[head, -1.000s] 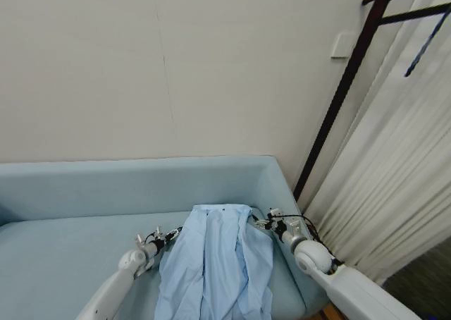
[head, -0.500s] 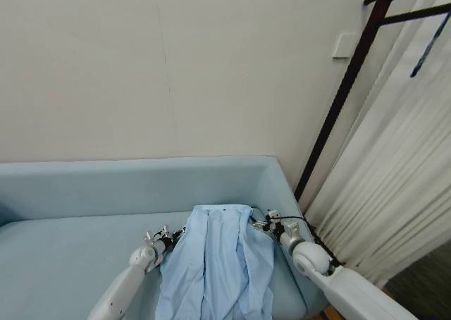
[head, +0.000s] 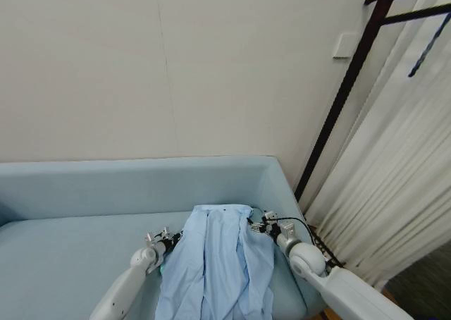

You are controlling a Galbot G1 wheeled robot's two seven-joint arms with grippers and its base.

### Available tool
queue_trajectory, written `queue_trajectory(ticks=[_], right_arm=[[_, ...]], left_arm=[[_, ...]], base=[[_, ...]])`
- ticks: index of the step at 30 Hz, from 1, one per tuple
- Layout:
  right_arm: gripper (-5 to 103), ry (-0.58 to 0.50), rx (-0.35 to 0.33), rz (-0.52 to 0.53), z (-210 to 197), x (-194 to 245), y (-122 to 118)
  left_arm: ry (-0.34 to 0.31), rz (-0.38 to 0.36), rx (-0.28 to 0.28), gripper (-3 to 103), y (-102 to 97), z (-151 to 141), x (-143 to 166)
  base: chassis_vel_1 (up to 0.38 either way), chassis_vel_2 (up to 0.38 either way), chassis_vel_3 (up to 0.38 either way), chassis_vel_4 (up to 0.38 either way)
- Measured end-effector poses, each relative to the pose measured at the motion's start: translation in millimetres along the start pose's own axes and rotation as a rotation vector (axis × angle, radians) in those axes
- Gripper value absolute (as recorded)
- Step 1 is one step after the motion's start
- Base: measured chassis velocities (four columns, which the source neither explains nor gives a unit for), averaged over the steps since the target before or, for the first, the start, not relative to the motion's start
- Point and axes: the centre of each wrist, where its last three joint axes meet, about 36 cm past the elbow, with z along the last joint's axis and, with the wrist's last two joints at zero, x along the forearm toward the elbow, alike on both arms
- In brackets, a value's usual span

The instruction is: Pick up the clothes from the sofa and hang them on the clothes hanger.

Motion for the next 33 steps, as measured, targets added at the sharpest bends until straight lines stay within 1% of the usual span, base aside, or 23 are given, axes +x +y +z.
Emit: queue_trajectory(ticks=[3, 4, 6, 8, 9, 10, 14, 15, 19, 20, 21, 22, 23, 26, 27, 28, 29, 30, 31, 32, 33], right_arm=[[100, -0.003, 0.002, -0.003, 0, 1, 2], [100, -0.003, 0.002, -0.003, 0, 1, 2], [100, -0.008, 0.002, -0.005, -1, 2, 2], [100, -0.011, 0.002, -0.004, -2, 1, 2], [100, -0.011, 0.002, -0.004, -2, 1, 2], [100, -0.014, 0.003, -0.004, -3, 1, 1], [100, -0.024, 0.003, -0.003, -6, 0, -2], [100, -0.024, 0.003, -0.003, -6, 0, -2], [100, -0.026, -0.002, -0.005, -5, 3, -5], [100, -0.027, -0.003, -0.004, -5, 3, -6], [100, -0.027, -0.003, -0.004, -5, 3, -6], [100, -0.031, -0.006, -0.003, -5, 4, -6], [100, -0.033, -0.009, -0.001, -5, 5, -6], [100, -0.039, -0.013, -0.003, -5, 7, -7], [100, -0.039, -0.013, -0.003, -5, 7, -7], [100, -0.04, -0.013, -0.004, -5, 7, -7], [100, -0.041, -0.013, -0.005, -6, 8, -7], [100, -0.043, -0.013, -0.008, -7, 8, -7], [100, -0.043, -0.013, -0.008, -7, 8, -7], [100, -0.046, -0.015, -0.009, -8, 9, -7], [100, -0.05, -0.017, -0.011, -10, 10, -7]], left_arm=[[-0.004, -0.001, -0.024, 7, -5.5, -4, 5], [-0.004, -0.001, -0.024, 7, -5.5, -4, 5], [-0.016, -0.001, -0.056, 4, -12.0, -12, 16], [-0.042, 0.001, -0.099, 3, -18.4, -27, 32], [-0.042, 0.001, -0.099, 3, -18.4, -27, 32], [-0.052, -0.001, -0.119, 2, -20.3, -34, 39], [-0.097, -0.027, -0.251, 1, -26.5, -67, 82], [-0.097, -0.027, -0.251, 1, -26.5, -67, 82], [-0.11, -0.058, -0.375, 1, -30.9, -87, 112], [-0.111, -0.064, -0.396, 1, -31.5, -90, 116], [-0.111, -0.064, -0.396, 1, -31.5, -90, 116], [-0.113, -0.083, -0.449, 1, -30.9, -93, 122], [-0.112, -0.099, -0.486, 1, -27.7, -95, 125], [-0.094, -0.169, -0.588, 1, -6.5, -93, 126], [-0.094, -0.169, -0.588, 1, -6.5, -93, 126], [-0.078, -0.19, -0.627, 1, 1.9, -89, 123], [-0.053, -0.199, -0.667, -2, 11.4, -83, 118], [-0.029, -0.197, -0.702, 0, 17.5, -76, 113], [-0.029, -0.197, -0.702, 0, 17.5, -76, 113], [-0.002, -0.195, -0.743, 3, 21.9, -68, 108], [0.012, -0.197, -0.773, 8, 23.2, -63, 103]], base=[[0.0, 0.0, 0.0, 0.0], [0.0, 0.0, 0.0, 0.0], [0.0, 0.0, 0.0, 0.0], [0.0, 0.0, 0.0, 0.0], [0.0, 0.0, 0.0, 0.0], [0.0, 0.0, 0.0, 0.0], [0.0, 0.0, 0.0, 0.0], [0.0, 0.0, 0.0, 0.0], [0.0, 0.0, 0.0, 0.0], [0.0, 0.0, 0.0, 0.0], [0.0, 0.0, 0.0, 0.0], [0.0, 0.0, 0.0, 0.0], [0.0, 0.0, 0.0, 0.0], [0.0, 0.0, 0.0, 0.0], [0.0, 0.0, 0.0, 0.0], [0.0, 0.0, 0.0, 0.0], [0.0, 0.0, 0.0, 0.0], [0.0, 0.0, 0.0, 0.0], [0.0, 0.0, 0.0, 0.0], [0.0, 0.0, 0.0, 0.0], [0.0, 0.0, 0.0, 0.0]])
